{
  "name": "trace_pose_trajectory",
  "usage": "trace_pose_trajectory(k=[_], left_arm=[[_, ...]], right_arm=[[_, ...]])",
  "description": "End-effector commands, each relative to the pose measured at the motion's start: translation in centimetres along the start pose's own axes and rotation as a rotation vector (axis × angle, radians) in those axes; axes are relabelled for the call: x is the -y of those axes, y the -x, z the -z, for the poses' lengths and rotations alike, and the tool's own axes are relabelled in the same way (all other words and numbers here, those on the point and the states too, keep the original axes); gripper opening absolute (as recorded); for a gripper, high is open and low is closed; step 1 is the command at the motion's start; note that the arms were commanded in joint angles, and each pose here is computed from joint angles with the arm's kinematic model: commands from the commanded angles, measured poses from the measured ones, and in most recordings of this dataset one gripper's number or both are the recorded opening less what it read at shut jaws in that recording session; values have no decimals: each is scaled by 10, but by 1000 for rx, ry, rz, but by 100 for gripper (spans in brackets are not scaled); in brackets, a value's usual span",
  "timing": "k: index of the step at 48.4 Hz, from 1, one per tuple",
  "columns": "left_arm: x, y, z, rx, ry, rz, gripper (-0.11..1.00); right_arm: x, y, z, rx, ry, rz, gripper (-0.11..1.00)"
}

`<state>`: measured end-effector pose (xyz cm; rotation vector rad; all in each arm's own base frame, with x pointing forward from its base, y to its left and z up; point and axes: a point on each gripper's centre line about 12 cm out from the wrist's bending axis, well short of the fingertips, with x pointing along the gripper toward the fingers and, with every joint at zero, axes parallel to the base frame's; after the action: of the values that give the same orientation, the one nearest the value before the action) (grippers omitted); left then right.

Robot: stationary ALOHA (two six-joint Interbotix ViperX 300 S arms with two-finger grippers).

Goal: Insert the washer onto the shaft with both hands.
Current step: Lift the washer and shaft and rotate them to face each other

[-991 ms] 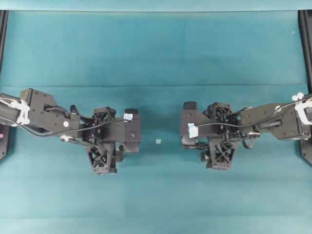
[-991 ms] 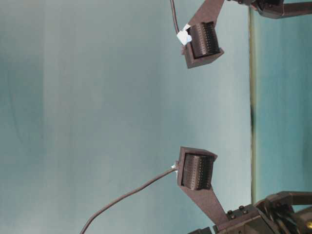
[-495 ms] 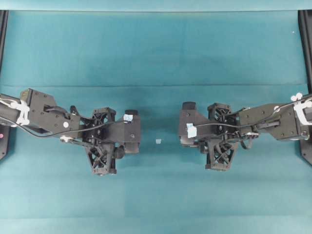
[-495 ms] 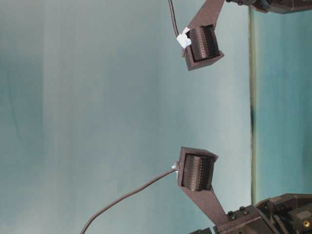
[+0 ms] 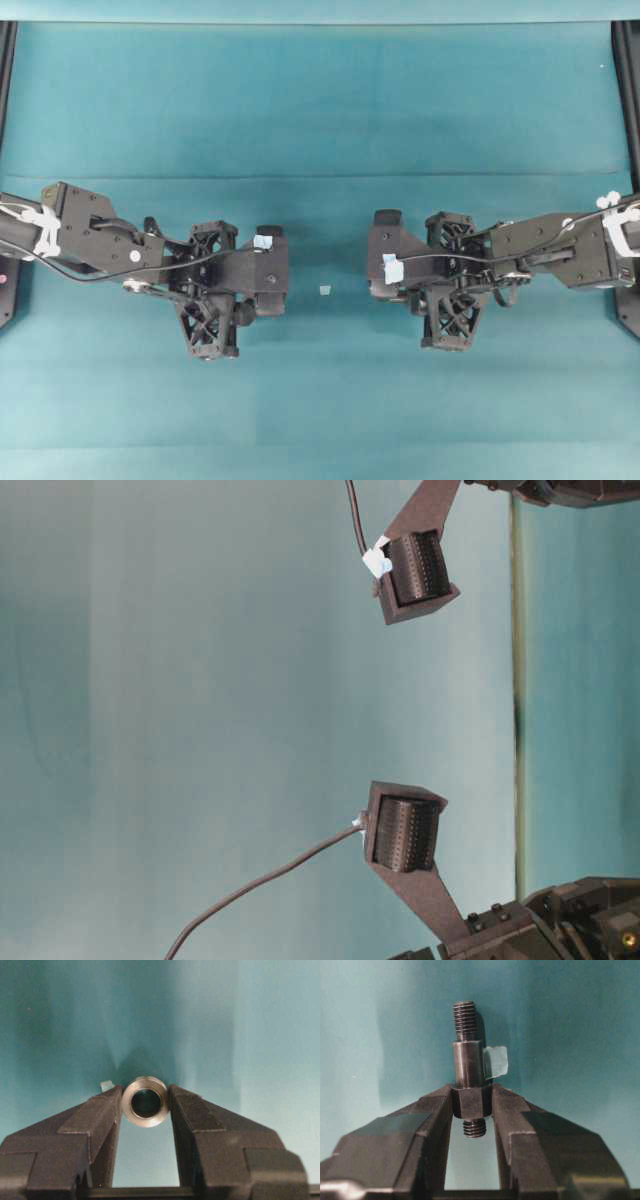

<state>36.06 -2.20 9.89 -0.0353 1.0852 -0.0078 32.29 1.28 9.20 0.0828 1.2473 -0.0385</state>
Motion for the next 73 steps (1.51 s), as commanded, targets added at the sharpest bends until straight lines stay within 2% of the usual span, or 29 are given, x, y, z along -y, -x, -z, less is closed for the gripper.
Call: trace_pose_trajectory(k=[1, 12, 34, 46, 55, 73], left_arm=[[2, 7, -10, 37, -6, 4, 34], [2, 37, -25, 147, -8, 12, 34], [2, 61, -19, 335, -10, 31, 34], [3, 64, -24, 406, -10, 38, 34], [4, 68, -31, 477, -11, 44, 34], [5, 72, -36, 545, -6, 55, 34]], right_arm=[[-4, 1, -1, 16, 12, -7, 0], [-8, 24, -12, 132, 18, -24, 0], [-16, 47, -7, 380, 25, -72, 0], [-17, 46, -4, 398, 24, -78, 0], [-17, 45, -3, 460, -16, -96, 0], [-15, 39, 7, 615, -92, -141, 0]])
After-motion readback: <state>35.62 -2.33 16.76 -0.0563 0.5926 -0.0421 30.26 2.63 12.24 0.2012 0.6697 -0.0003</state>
